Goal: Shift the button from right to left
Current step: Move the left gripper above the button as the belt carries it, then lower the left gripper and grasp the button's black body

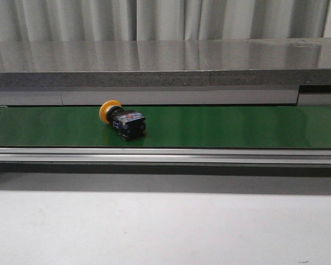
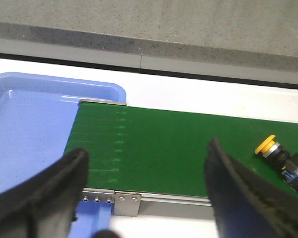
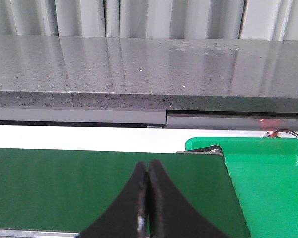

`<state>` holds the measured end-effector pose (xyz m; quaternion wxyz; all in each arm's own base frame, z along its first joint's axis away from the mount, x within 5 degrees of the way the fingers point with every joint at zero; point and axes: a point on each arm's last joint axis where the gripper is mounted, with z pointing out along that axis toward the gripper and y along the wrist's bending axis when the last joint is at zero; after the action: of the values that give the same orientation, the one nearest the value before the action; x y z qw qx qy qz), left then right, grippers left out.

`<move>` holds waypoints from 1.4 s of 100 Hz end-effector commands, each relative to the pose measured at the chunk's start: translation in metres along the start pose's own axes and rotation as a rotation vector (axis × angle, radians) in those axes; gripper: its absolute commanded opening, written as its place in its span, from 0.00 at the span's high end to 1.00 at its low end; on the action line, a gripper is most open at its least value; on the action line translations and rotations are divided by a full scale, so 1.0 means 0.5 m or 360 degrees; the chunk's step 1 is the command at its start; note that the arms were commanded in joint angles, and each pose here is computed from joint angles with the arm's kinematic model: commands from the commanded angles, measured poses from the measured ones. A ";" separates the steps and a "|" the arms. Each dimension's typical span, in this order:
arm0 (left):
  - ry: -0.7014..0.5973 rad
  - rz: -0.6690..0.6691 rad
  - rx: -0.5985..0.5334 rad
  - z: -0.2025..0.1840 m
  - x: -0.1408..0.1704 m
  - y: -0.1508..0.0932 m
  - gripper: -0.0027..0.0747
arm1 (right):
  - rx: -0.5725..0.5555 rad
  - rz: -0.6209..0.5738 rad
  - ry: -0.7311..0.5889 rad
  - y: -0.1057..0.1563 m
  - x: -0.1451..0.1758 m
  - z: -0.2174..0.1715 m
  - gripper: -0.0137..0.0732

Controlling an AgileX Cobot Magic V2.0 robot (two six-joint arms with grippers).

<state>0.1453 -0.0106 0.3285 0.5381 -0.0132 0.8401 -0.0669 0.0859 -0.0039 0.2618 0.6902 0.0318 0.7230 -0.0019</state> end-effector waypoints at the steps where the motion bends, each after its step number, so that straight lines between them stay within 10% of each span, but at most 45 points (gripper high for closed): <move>1: -0.0078 -0.0026 0.0007 0.010 -0.043 -0.003 0.12 | 0.0037 -0.0022 -0.0146 -0.004 -0.030 -0.001 0.92; 68: 0.0719 -0.0368 0.0267 0.163 -0.108 -0.043 0.12 | 0.0040 -0.0022 -0.0155 -0.004 -0.032 -0.001 0.92; 140: 0.0901 -0.0419 0.0352 0.258 -0.072 -0.093 0.12 | 0.0040 -0.0022 -0.0155 -0.004 -0.032 -0.001 0.92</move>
<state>0.2687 -0.0620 0.2999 0.2342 -0.0320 0.9492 -0.2078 0.0859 -0.0039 0.2618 0.6902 0.0318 0.7230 -0.0019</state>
